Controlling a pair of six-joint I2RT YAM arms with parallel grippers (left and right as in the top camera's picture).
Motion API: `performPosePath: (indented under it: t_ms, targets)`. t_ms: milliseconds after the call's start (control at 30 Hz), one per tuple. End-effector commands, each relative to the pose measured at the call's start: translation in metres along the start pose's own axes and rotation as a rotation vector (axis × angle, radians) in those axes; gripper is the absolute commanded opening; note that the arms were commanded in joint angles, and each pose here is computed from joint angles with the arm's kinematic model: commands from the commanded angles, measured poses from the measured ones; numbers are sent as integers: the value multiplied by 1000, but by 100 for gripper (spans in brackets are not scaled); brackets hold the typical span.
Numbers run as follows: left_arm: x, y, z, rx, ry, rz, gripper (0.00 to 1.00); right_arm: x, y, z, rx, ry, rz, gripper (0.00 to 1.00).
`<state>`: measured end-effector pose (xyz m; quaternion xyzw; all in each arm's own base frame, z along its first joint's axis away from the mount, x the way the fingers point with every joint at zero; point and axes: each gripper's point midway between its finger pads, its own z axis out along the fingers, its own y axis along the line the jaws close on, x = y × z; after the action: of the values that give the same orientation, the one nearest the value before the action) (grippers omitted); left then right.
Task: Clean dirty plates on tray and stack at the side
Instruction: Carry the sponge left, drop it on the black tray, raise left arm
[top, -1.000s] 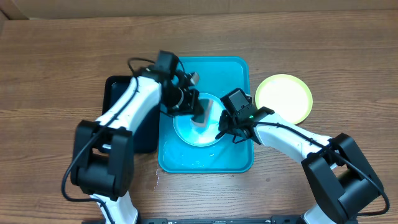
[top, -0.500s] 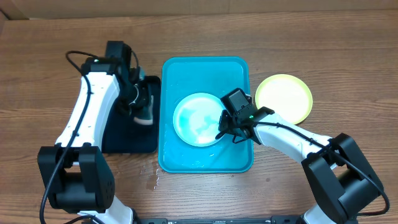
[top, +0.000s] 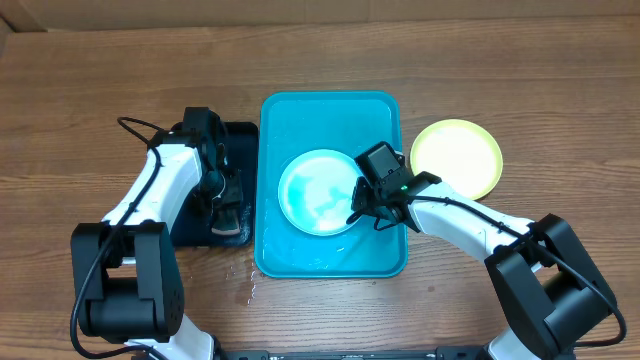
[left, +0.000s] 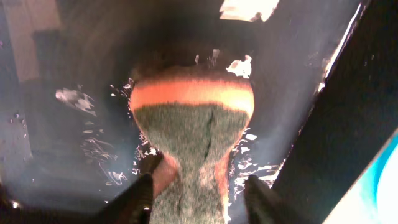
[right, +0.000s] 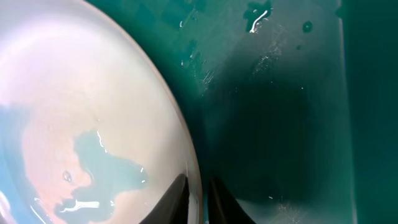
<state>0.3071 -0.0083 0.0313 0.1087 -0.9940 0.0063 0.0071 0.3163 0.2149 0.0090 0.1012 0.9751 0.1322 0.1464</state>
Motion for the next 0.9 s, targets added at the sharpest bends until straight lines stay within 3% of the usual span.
performPosePath:
  t_ms: [0,200,400,467,500,533,867]
  targets:
    - [-12,-10,-25,50,-36,-5,52,-6,8,-4,-18,-19,-9,19]
    - [-34,-31,-88,161,-144,10,52,-6,8,-4,-17,-20,-9,32]
    - [-32,-38,-161,238,-307,33,54,-8,6,-4,-6,-30,-9,37]
    - [-25,-36,-180,247,-357,38,68,-7,6,-4,-6,-29,-9,38]
    - [-21,-34,-187,246,-379,38,89,-7,6,-4,-6,-29,-9,38]
    - [-17,-30,-195,234,-404,35,99,-7,6,-4,-6,-29,-9,38]
    - [17,43,-229,25,-503,-229,100,-11,6,-3,-9,-52,-8,41]
